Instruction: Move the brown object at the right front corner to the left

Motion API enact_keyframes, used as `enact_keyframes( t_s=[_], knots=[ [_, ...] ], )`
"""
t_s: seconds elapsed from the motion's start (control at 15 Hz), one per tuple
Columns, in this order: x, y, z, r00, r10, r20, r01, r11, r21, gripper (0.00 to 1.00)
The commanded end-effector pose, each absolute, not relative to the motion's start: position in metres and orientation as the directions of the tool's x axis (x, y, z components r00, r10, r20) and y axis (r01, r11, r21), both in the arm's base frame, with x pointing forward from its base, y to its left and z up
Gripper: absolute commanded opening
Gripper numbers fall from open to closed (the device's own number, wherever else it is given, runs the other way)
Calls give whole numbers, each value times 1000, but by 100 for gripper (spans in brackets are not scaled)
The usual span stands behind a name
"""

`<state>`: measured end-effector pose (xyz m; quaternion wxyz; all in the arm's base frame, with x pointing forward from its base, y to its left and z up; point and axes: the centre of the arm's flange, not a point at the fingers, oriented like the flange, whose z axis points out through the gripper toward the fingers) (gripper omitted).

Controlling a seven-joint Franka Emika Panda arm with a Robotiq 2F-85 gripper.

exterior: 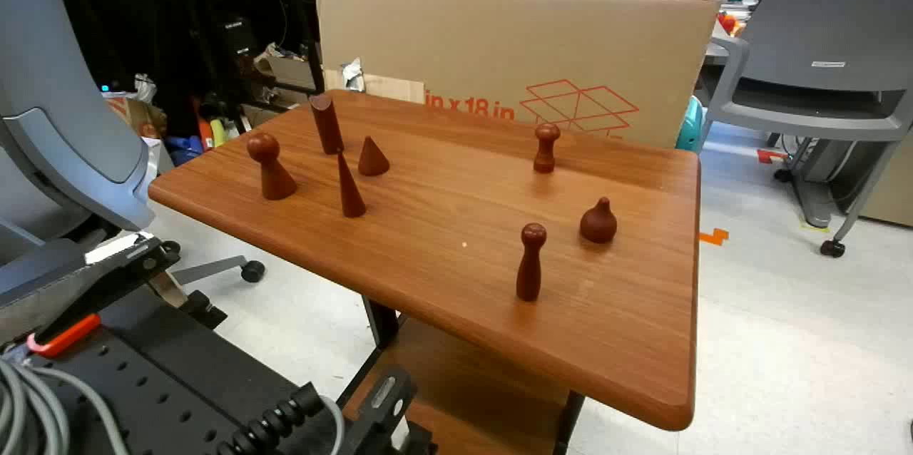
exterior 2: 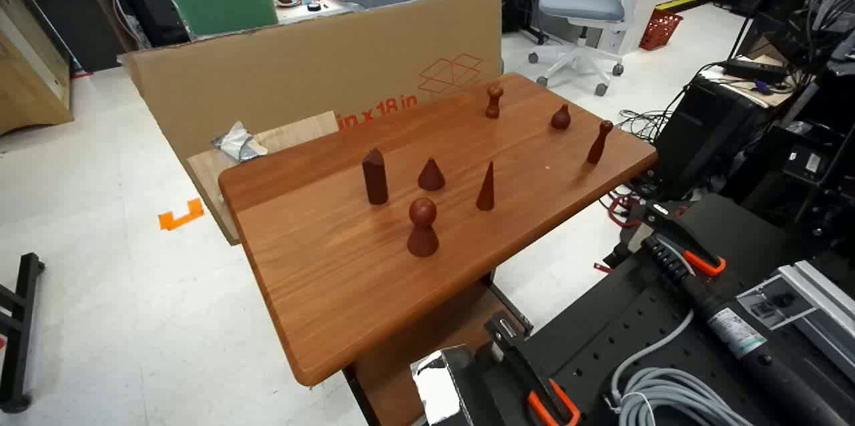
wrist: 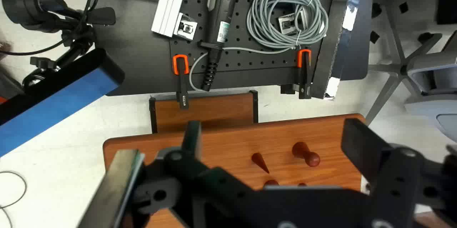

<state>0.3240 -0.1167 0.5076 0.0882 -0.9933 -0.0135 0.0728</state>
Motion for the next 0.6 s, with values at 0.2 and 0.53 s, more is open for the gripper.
enact_keyframes(
  t_s=[0.2,0.53],
  knots=[
    [324,-117,508,989,39,-141,14,-984,-177,100],
    [326,-126,507,994,12,-105,-4,-990,-143,100]
  ],
)
